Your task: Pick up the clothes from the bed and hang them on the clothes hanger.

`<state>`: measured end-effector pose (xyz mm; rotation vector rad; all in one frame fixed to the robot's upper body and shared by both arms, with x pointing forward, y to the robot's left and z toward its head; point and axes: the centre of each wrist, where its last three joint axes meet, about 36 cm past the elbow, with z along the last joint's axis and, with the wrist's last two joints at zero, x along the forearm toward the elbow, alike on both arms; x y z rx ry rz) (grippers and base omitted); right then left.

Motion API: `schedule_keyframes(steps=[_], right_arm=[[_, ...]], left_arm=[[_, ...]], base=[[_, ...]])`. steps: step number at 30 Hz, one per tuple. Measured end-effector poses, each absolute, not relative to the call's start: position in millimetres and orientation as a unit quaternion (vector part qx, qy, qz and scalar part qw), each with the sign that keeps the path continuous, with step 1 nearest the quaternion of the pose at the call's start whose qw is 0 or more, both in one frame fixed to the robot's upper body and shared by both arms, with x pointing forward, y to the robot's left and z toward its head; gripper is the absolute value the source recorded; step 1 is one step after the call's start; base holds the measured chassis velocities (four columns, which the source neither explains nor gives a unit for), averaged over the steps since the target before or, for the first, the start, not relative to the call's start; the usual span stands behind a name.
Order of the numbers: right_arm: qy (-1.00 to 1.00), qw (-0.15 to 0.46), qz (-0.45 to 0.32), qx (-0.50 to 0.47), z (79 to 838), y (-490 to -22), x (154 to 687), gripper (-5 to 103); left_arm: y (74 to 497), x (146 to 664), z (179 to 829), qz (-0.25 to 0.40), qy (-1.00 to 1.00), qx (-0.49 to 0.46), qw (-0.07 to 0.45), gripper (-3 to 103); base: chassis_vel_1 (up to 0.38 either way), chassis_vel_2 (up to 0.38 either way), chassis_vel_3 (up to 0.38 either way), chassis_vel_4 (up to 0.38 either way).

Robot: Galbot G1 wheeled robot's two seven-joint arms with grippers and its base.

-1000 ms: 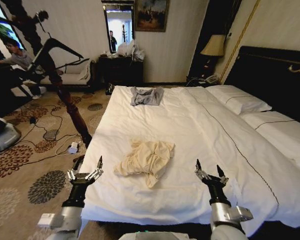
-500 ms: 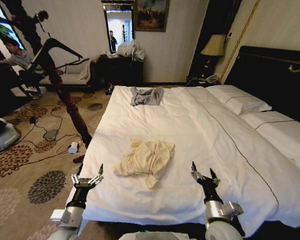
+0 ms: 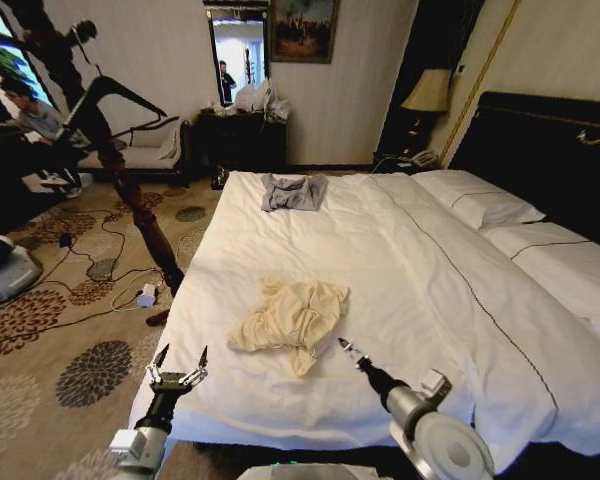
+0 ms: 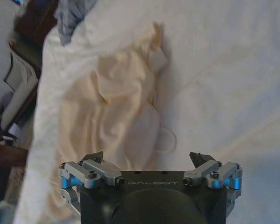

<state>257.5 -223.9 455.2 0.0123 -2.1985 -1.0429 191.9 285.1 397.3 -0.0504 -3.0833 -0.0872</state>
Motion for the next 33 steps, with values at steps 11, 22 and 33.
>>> schedule_keyframes(steps=[11, 22, 33], right_arm=[[-0.835, 0.342, -0.428, 0.045, 399.7, -186.1, 285.5, 91], [-0.84, 0.323, -0.433, 0.039, 397.4, -188.0, 286.9, 48], [-0.838, 0.325, -0.437, 0.032, 395.5, -180.3, 277.8, 15]], left_arm=[[289.7, 192.0, 404.4, -0.035, -0.999, -0.004, 0.021, 100], [288.9, 193.5, 400.7, -0.031, -0.999, 0.002, 0.023, 100], [288.7, 192.0, 399.6, -0.031, -0.999, 0.004, 0.024, 100]], base=[[0.0, 0.0, 0.0, 0.0], [0.0, 0.0, 0.0, 0.0], [0.0, 0.0, 0.0, 0.0]])
